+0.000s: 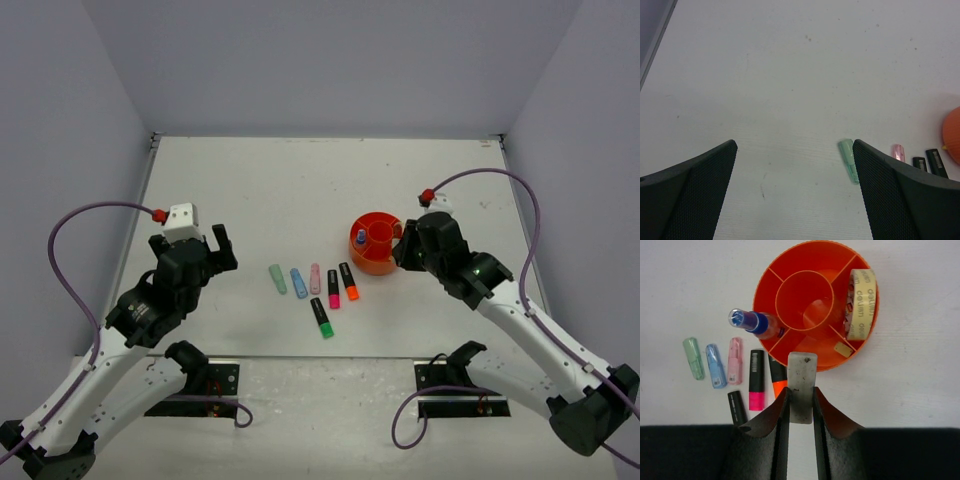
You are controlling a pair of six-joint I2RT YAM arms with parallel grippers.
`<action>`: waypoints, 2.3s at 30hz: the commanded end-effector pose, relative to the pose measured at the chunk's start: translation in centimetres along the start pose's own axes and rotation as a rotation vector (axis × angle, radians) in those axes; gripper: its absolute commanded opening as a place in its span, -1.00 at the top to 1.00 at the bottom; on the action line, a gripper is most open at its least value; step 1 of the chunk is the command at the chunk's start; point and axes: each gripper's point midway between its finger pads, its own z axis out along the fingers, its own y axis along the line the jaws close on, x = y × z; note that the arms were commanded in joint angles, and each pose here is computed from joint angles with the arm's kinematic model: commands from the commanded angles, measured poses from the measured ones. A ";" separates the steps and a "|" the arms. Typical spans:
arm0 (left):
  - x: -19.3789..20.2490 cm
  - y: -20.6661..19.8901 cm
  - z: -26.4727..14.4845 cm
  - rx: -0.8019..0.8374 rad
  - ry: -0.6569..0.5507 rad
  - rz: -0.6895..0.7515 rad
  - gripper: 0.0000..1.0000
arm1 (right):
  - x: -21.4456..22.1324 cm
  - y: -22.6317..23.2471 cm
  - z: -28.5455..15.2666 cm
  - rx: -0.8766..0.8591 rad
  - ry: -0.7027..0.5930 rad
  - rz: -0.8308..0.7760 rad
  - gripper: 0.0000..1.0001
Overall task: Sort the stationery into containers
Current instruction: Place the stationery in the storage box.
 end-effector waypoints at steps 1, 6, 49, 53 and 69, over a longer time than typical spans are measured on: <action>-1.2 -0.2 0.1 0.009 -0.044 -0.020 -1.00 | -1.1 2.5 1.4 -0.086 -0.014 0.040 1.00; -1.2 -0.2 0.0 0.012 -0.049 -0.024 -1.00 | -1.3 3.2 2.2 -0.100 -0.014 0.057 1.00; -1.4 -0.7 -0.3 0.055 -0.056 -0.027 -1.00 | 1.1 0.5 5.0 -0.095 -0.194 0.645 1.00; -1.3 -0.7 -0.3 0.056 -0.056 -0.027 -1.00 | 1.5 -0.5 5.1 -0.058 -0.209 0.702 1.00; -1.3 -0.9 -0.3 0.063 -0.053 -0.023 -1.00 | 0.9 -0.6 6.1 -0.022 -0.228 0.866 0.92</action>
